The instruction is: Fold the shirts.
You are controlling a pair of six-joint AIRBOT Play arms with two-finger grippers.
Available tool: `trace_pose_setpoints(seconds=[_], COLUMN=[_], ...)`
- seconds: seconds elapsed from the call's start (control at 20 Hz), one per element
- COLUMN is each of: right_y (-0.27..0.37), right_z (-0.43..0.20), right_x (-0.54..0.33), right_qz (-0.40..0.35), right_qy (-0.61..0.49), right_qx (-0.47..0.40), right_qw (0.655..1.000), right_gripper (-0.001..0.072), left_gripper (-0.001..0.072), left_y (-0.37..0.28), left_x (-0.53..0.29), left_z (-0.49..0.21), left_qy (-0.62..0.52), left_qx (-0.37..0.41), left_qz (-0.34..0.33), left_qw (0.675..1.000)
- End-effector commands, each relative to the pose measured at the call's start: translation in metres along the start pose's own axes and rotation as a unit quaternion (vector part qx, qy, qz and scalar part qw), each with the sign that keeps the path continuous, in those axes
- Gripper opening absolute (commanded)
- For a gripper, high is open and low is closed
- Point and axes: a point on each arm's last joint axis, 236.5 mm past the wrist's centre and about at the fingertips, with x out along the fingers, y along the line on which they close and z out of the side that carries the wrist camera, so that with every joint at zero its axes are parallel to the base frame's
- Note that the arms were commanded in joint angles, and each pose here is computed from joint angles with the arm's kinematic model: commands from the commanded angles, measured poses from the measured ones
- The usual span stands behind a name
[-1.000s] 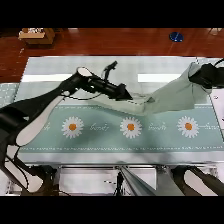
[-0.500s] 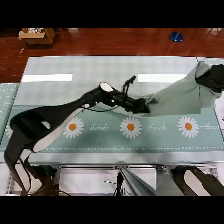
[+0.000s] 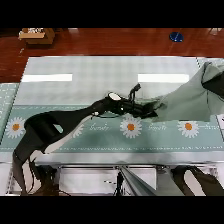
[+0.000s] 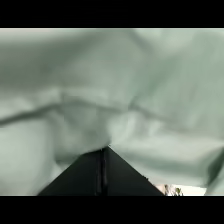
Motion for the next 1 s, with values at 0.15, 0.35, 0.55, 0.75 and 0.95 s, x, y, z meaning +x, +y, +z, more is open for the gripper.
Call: trace_pose_setpoints(seconds=[0.15,0.35,0.55,0.75,0.95], right_y=[-0.007,-0.006,0.019,0.071,0.117], right_z=[0.006,0.003,-0.001,-0.012,-0.039], right_x=[-0.001,0.03,0.096,0.183,0.27], right_qz=[-0.017,-0.026,-0.029,0.009,0.036], right_qy=[-0.014,0.027,0.074,0.093,0.095], right_qx=[-0.007,-0.039,-0.084,-0.108,-0.122], right_qw=[1.0,0.999,0.993,0.99,0.987], right_gripper=[0.0025,0.0025,0.0025,0.0025,0.0025], left_gripper=[0.003,0.003,0.0031,0.0031,0.0032], left_y=[-0.027,-0.088,-0.147,-0.184,-0.203], left_x=[-0.125,-0.251,-0.361,-0.431,-0.444], left_z=[0.063,0.096,0.098,0.071,0.036], left_qy=[-0.03,-0.108,-0.199,-0.243,-0.227], left_qx=[0.139,0.217,0.27,0.312,0.341], left_qz=[0.052,0.071,0.084,0.114,0.125], left_qw=[0.989,0.967,0.938,0.911,0.904])
